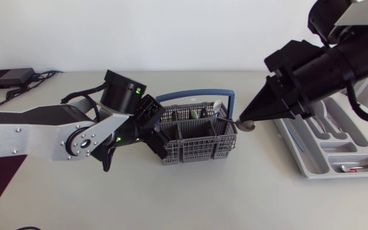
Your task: Sort the cutlery from the basket into the organizer compartments.
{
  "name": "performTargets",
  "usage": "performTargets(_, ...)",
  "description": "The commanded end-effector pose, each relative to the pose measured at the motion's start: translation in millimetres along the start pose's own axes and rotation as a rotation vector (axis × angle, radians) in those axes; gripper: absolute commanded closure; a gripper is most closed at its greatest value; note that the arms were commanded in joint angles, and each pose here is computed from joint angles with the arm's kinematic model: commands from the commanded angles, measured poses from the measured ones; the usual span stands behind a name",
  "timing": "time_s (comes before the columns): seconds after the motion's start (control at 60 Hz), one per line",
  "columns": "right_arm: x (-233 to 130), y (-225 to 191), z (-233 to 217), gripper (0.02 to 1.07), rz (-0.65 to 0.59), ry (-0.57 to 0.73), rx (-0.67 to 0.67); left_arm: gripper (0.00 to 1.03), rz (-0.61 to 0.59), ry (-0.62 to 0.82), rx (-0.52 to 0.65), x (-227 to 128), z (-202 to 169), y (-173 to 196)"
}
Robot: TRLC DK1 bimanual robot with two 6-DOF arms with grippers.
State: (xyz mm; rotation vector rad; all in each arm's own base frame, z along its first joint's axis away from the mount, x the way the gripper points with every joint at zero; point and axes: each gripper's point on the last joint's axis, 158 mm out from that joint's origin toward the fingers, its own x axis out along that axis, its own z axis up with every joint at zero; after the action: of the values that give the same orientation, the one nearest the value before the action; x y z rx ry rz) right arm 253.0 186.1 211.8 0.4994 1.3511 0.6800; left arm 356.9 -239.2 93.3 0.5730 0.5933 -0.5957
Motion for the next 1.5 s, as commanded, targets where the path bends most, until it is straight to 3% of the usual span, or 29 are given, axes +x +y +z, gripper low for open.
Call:
performTargets(0.0, -5, -16, -12, 1.01, -0.019, 0.023, 0.021, 0.35, 0.003, -0.027, 0.013, -8, 11, 1)
performTargets(0.283, -32, -107, -17, 1.01, -0.305, -0.044, 0.185, 0.35, -0.002, -0.032, 0.021, -11, 15, -3)
performTargets(0.6, -65, -172, -14, 1.01, -0.404, -0.19, 0.369, 0.35, 0.0, -0.035, 0.023, -14, 17, -3)
performTargets(0.933, -125, -258, -8, 1.01, -0.668, -0.401, 0.514, 0.35, 0.004, -0.048, 0.025, -21, 23, 0)
performTargets(1.483, -160, -362, -52, 1.01, -0.758, -0.479, 0.782, 0.35, -0.009, -0.065, 0.045, -25, 30, -7)
